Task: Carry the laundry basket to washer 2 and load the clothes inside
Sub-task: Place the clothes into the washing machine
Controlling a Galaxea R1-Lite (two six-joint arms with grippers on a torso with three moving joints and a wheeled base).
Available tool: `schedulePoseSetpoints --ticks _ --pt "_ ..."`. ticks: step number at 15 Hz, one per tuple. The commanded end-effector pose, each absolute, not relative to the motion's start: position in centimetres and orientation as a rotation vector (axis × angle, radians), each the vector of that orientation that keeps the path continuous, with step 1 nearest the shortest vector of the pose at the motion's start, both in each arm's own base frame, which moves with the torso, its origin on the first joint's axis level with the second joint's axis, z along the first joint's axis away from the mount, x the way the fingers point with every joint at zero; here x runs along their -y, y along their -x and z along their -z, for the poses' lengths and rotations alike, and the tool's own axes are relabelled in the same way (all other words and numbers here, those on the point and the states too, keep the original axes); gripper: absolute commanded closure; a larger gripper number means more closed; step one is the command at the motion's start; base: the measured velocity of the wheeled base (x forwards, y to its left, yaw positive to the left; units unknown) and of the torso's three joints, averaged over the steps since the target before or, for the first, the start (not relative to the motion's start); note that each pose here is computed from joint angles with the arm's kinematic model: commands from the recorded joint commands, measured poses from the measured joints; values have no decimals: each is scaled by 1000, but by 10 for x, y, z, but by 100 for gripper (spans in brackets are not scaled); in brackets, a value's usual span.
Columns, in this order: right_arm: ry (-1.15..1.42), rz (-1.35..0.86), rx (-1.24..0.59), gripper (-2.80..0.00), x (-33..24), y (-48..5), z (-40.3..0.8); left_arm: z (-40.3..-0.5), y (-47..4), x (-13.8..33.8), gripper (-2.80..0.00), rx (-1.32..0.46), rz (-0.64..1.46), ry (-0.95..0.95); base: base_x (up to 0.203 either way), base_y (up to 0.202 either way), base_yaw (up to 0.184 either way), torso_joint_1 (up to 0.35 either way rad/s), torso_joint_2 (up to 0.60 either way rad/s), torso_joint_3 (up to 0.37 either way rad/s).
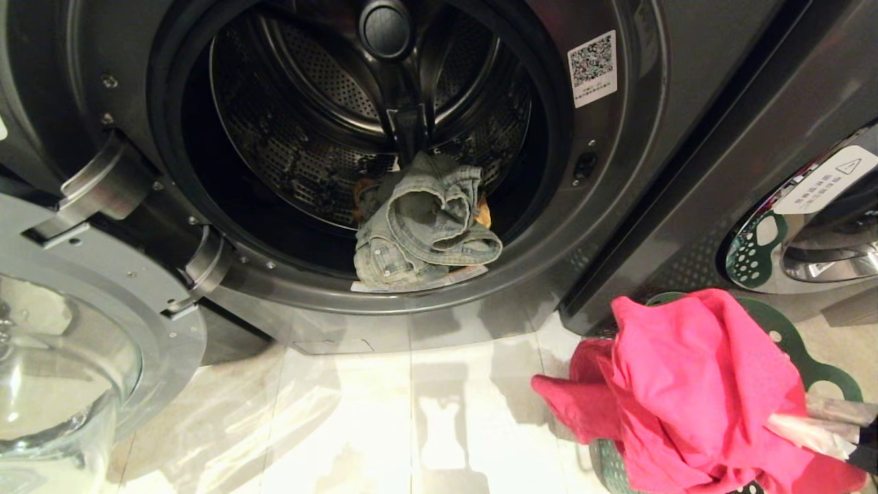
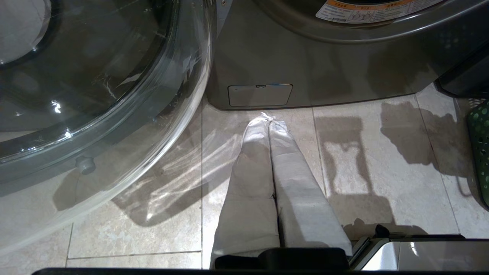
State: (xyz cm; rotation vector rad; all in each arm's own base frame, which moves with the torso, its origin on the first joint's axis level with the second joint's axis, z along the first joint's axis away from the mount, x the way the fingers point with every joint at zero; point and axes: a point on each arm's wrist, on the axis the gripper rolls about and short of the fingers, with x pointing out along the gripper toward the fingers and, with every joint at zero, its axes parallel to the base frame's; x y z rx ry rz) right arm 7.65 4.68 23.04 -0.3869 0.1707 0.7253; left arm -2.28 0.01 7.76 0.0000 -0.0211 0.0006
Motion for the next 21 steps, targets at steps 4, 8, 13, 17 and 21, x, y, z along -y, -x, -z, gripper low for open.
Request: schedulePoseSetpoints --ticks 4,8,13,17,21 --pt "403 -733 -212 0 -47 -77 -216 -76 22 0 0 14 -2 0 0 0 0 0 0 0" --pt "429 -722 -149 0 -51 -86 -211 -76 22 0 0 14 0 0 0 0 0 0 0 0" --pt "421 -720 -158 0 -51 -87 -209 -76 22 0 0 14 1 -2 0 0 0 0 0 0" --pt "421 -719 -155 0 -51 -87 -210 -76 22 0 0 14 0 -1 0 -5 146 2 3 3" --pt "417 -672 -168 0 -49 -88 -210 -76 22 0 0 14 -2 0 2 -7 178 3 3 1"
